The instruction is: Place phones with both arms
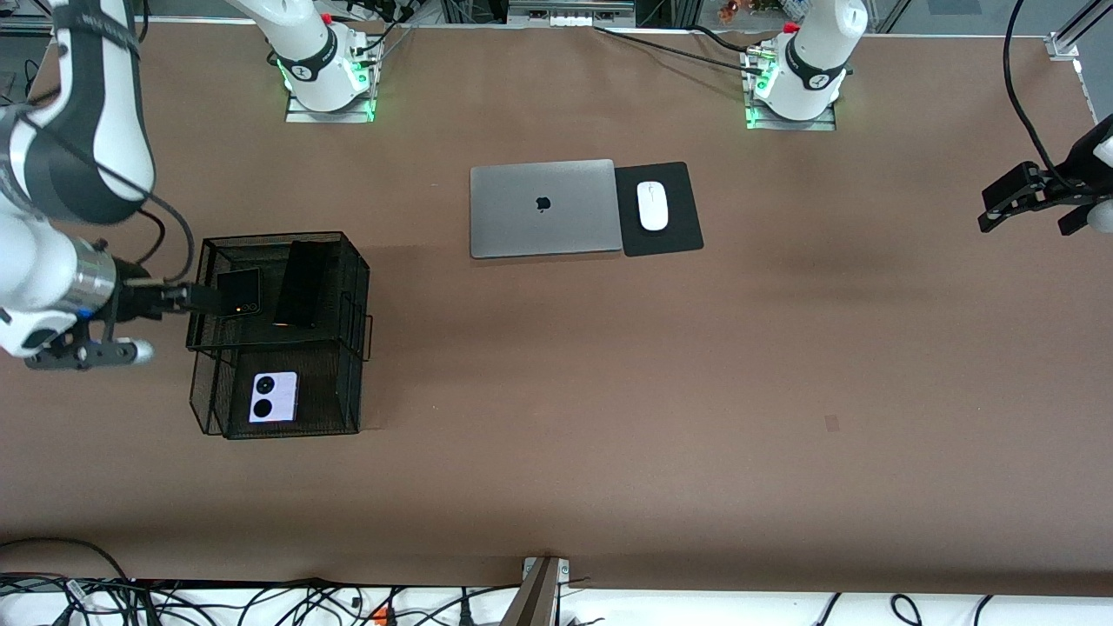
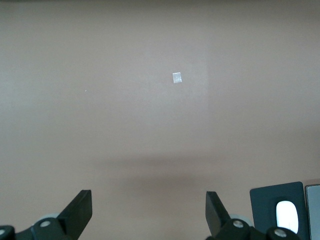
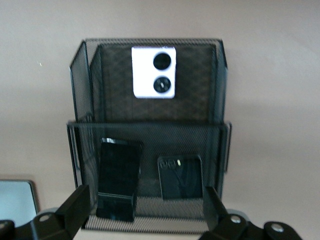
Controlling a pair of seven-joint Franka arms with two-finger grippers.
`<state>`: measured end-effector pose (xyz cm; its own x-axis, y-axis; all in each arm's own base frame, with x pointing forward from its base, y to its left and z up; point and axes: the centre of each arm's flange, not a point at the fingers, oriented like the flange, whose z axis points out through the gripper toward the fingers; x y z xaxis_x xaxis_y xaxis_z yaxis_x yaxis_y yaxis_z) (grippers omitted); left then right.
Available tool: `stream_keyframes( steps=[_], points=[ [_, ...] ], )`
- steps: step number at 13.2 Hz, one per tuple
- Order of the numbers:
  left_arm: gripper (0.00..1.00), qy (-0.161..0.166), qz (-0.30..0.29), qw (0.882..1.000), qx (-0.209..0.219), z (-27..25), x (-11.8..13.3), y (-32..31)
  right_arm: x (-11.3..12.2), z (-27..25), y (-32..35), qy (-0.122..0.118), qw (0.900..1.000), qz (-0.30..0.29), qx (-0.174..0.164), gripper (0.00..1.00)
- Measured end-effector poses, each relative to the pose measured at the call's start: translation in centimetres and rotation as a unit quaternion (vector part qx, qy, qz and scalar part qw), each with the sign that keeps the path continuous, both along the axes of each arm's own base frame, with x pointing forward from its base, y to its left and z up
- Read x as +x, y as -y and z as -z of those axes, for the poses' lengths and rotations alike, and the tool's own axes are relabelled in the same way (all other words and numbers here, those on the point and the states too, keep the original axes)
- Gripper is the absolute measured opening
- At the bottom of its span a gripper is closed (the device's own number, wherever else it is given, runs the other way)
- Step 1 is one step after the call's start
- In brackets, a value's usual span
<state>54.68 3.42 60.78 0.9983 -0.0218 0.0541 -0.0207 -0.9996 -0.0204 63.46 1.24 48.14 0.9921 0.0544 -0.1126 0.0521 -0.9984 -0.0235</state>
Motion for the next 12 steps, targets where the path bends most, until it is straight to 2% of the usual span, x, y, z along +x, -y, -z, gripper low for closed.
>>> stream_keyframes(
  steps=[4, 6, 12],
  points=[
    [1.00, 0.000, 0.002, 1.000, 0.000, 0.0, 0.0, 0.2, -4.3, -3.7, 0.8, 0.017, 1.000, 0.010, -0.014, 1.00],
    [1.00, 0.000, 0.002, 1.000, 0.000, 0.0, 0.0, 0.2, -5.7, -5.5, 2.4, 0.028, 0.999, 0.022, -0.014, 1.00],
    [1.00, 0.000, 0.007, 1.000, 0.001, 0.0, 0.0, 0.7, -6.7, -8.1, 3.7, 0.040, 0.998, 0.040, -0.030, 1.00]
  ],
)
